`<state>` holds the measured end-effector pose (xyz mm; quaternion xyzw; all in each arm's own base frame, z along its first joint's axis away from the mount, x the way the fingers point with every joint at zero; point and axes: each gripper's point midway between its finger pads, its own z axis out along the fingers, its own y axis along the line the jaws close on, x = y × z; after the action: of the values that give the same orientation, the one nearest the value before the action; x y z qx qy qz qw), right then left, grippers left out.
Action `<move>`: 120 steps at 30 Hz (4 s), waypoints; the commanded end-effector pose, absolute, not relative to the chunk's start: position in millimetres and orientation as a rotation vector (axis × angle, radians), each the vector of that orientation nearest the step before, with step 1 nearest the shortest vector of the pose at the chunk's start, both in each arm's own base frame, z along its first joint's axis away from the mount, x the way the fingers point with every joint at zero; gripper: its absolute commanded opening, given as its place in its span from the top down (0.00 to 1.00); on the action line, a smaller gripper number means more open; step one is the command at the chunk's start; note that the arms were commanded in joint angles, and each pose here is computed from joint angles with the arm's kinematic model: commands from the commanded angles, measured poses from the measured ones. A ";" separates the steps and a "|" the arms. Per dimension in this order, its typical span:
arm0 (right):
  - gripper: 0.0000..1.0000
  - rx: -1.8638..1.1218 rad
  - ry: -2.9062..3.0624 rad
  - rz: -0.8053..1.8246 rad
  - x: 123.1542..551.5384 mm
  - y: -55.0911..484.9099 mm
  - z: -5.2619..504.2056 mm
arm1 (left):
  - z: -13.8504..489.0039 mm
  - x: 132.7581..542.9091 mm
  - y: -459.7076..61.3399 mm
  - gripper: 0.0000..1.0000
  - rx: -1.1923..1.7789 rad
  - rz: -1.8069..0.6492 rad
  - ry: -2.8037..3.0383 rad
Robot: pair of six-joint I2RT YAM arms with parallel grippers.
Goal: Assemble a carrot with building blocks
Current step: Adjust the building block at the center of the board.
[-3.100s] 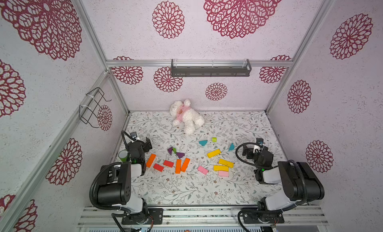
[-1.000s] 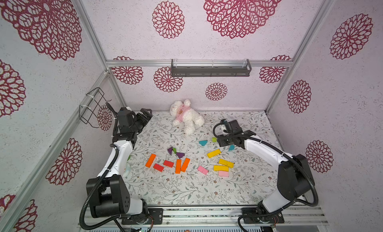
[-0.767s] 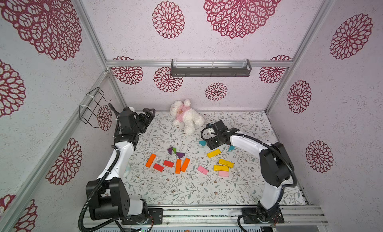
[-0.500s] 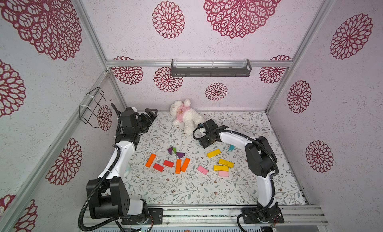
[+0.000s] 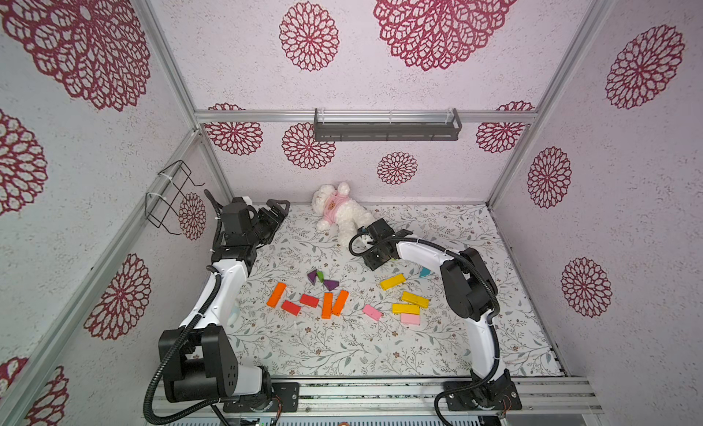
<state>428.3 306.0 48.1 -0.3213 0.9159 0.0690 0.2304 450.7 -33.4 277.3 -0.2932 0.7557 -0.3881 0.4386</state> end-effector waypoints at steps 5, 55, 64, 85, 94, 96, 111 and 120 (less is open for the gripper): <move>0.57 -0.735 2.521 0.167 439.9 306.9 60.0 | 282.7 453.5 -33.8 0.02 -0.736 -0.974 1.864; 0.49 -0.440 2.414 0.044 454.8 282.7 143.4 | 277.2 455.8 -32.8 0.03 -0.745 -0.973 1.877; 0.46 -0.267 2.569 0.033 477.9 219.1 108.0 | 275.0 455.8 -33.7 0.03 -0.753 -0.979 1.885; 0.51 -0.238 2.697 0.152 479.7 229.5 44.2 | 264.7 458.9 -35.3 0.03 -0.768 -0.983 1.916; 0.60 -0.378 2.677 0.181 460.9 249.6 42.3 | 267.2 458.5 -35.2 0.03 -0.764 -0.983 1.912; 0.63 -0.393 2.673 0.167 456.2 249.3 43.4 | 266.3 458.5 -35.2 0.03 -0.766 -0.983 1.913; 0.59 -0.493 2.657 0.122 421.9 231.5 50.3 | 266.5 458.5 -37.0 0.03 -0.761 -0.989 1.912; 0.53 -0.519 2.651 0.101 413.3 224.4 62.8 | 264.5 459.2 -39.2 0.03 -0.760 -0.992 1.918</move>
<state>415.0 230.1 36.4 -0.1789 0.9626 0.0429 0.1991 456.0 -34.2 254.1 -0.3103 0.7676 -0.3838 0.4089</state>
